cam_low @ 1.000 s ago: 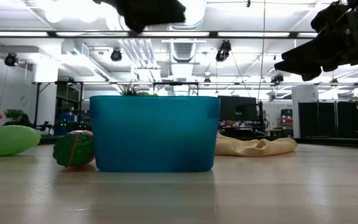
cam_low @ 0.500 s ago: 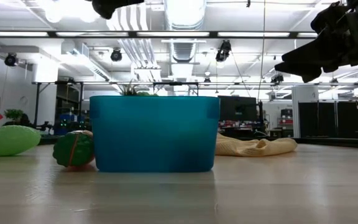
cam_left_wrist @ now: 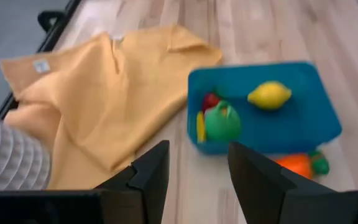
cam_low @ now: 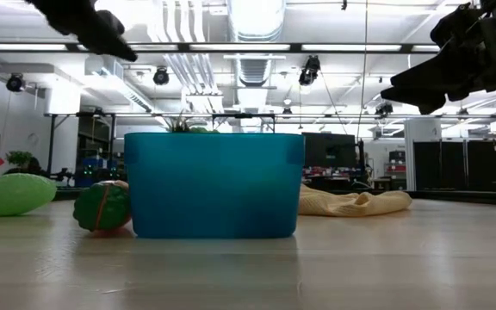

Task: Pick and placing Produce into tupperware
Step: Put the melon into the bin

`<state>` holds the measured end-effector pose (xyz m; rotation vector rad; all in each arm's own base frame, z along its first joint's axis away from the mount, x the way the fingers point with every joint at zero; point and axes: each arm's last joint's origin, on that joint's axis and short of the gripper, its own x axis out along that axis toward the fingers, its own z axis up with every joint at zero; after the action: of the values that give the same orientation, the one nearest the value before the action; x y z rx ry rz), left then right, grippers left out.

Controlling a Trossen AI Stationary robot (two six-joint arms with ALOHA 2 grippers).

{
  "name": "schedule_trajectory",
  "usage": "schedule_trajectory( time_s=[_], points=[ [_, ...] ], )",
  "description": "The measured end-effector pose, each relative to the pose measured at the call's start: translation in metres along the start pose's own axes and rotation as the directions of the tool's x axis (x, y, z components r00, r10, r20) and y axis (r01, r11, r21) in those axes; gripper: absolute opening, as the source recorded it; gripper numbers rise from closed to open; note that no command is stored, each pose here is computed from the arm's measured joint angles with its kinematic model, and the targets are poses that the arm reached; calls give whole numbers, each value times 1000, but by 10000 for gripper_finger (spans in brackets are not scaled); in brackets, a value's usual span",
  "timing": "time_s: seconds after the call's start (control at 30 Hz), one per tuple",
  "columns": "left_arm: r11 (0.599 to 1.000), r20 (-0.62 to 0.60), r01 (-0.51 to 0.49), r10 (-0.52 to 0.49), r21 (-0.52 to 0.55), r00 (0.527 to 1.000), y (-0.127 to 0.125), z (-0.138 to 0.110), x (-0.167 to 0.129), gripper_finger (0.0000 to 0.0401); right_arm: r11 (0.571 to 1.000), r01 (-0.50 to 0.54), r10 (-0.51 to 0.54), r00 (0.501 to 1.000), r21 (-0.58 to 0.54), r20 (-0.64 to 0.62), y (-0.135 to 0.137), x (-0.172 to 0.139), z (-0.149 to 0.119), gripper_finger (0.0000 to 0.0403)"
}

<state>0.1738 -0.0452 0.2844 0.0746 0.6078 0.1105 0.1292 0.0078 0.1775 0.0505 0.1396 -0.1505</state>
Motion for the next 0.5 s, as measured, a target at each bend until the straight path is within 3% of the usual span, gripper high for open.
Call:
schedule_trajectory(
  time_s=[0.23,0.37,0.5],
  points=[
    [997,-122,-62,57,-45,991,4,-13,-1,148,1000,0,0,1000,0,1,0,0,0,228],
    [980,-179,-185,170,-74,969,8,-19,2,152,1000,0,0,1000,0,0,0,0,0,228],
    [938,-242,-293,245,-184,939,14,-23,8,192,1000,0,0,1000,1,2,0,0,0,228]
  ],
)
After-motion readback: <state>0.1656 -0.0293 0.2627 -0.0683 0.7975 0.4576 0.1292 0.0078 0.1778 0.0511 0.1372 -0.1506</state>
